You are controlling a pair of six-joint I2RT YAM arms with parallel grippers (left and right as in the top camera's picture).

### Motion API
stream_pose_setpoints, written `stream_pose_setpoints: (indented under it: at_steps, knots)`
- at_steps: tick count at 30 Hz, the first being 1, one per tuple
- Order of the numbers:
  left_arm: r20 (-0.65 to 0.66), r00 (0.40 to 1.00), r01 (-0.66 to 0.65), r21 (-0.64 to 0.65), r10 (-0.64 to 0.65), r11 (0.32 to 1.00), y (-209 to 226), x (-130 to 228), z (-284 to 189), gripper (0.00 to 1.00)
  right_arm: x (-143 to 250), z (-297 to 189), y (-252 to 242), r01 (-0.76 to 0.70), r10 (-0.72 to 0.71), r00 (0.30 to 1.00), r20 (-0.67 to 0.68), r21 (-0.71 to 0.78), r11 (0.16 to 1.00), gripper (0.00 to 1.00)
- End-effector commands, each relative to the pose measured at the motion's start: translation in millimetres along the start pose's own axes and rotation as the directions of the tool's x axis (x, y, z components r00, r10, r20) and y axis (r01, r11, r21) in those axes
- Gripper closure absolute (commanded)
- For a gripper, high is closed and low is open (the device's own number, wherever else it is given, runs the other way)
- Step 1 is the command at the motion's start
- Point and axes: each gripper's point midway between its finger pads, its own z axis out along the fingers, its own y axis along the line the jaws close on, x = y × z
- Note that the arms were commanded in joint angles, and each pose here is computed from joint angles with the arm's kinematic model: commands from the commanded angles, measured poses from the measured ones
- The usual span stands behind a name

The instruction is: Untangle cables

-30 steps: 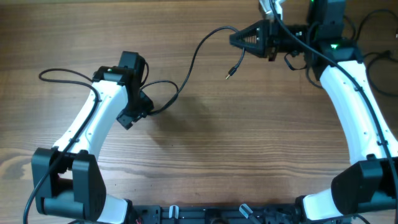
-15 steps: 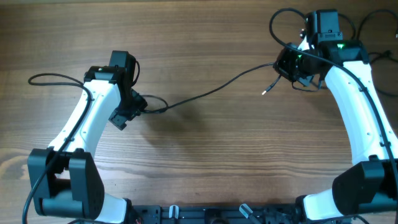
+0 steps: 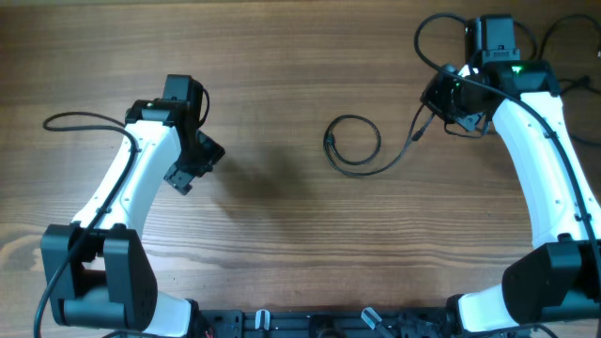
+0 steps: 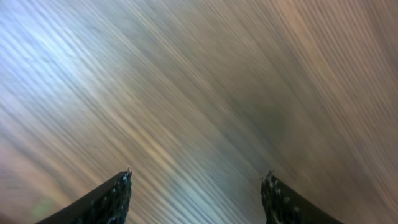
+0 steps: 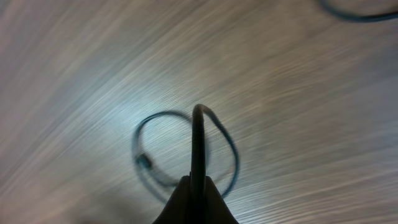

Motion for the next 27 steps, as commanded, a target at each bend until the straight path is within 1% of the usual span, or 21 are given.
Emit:
stream_pose_setpoints:
  at_steps: [1,2,3,4,6,8,9,11,13,15,17,19,22,23,24,25,27]
  knots:
    - [-0.185,0.96,-0.149,0.297,0.21,0.943,-52,38,-10,0.28,29,-17,58,0.147,-0.196,0.974,-0.116,-0.335,0.931,0.96]
    - [-0.204,0.95,-0.154,0.35,0.236,0.924,-62,45,-14,0.27,47,-28,84,0.212,-0.309,0.942,-0.133,-0.481,0.851,0.96]
    - [-0.206,0.946,-0.161,0.371,0.25,0.915,-67,48,-15,0.26,60,-37,99,0.239,-0.376,0.916,-0.138,-0.565,0.79,0.96]
    - [-0.196,0.943,-0.179,0.379,0.268,0.908,-72,52,-16,0.23,82,-51,121,0.266,-0.47,0.873,-0.134,-0.676,0.687,0.96]
    - [-0.189,0.939,-0.199,0.386,0.289,0.901,-76,57,-17,0.21,114,-73,149,0.293,-0.595,0.799,-0.089,-0.807,0.513,0.96]
    - [-0.186,0.932,-0.22,0.39,0.31,0.894,-79,64,-17,0.18,147,-94,175,0.297,-0.687,0.726,-0.026,-0.889,0.348,0.96]
    - [-0.187,0.928,-0.23,0.39,0.321,0.891,-81,68,-17,0.17,158,-101,184,0.292,-0.709,0.705,-0.009,-0.908,0.301,0.96]
    - [-0.187,0.922,-0.246,0.391,0.338,0.887,-83,73,-18,0.16,174,-113,200,0.254,-0.725,0.689,-0.012,-0.933,0.256,0.96]
    - [-0.183,0.922,-0.252,0.387,0.342,0.887,-83,76,-17,0.16,186,-136,213,0.208,-0.755,0.655,0.031,-0.968,0.141,0.96]
    - [-0.184,0.922,-0.252,0.387,0.342,0.887,-83,76,-17,0.18,186,-156,221,0.163,-0.765,0.642,0.055,-0.984,0.067,0.96]
    - [-0.192,0.92,-0.251,0.378,0.341,0.891,-81,77,-17,0.2,177,-164,229,0.163,-0.748,0.659,0.072,-0.985,0.049,0.96]
    - [-0.199,0.914,-0.266,0.361,0.352,0.894,-75,79,-16,0.24,163,-168,232,0.167,-0.725,0.684,0.081,-0.985,0.047,0.96]
    - [-0.229,0.896,-0.293,0.338,0.38,0.894,-65,86,-15,0.24,129,-175,230,0.177,-0.667,0.739,0.095,-0.982,0.057,0.96]
    - [-0.233,0.894,-0.294,0.339,0.383,0.894,-65,88,-15,0.24,125,-177,230,0.18,-0.662,0.743,0.099,-0.982,0.056,0.96]
    - [-0.235,0.887,-0.306,0.344,0.396,0.888,-66,91,-16,0.24,120,-180,231,0.183,-0.652,0.75,0.106,-0.982,0.05,0.96]
    - [-0.234,0.868,-0.338,0.367,0.438,0.867,-69,98,-18,0.24,118,-185,233,0.178,-0.647,0.755,0.108,-0.983,0.044,0.96]
    - [-0.217,0.858,-0.367,0.377,0.466,0.85,-74,103,-18,0.25,117,-192,236,0.159,-0.641,0.761,0.095,-0.986,0.043,0.96]
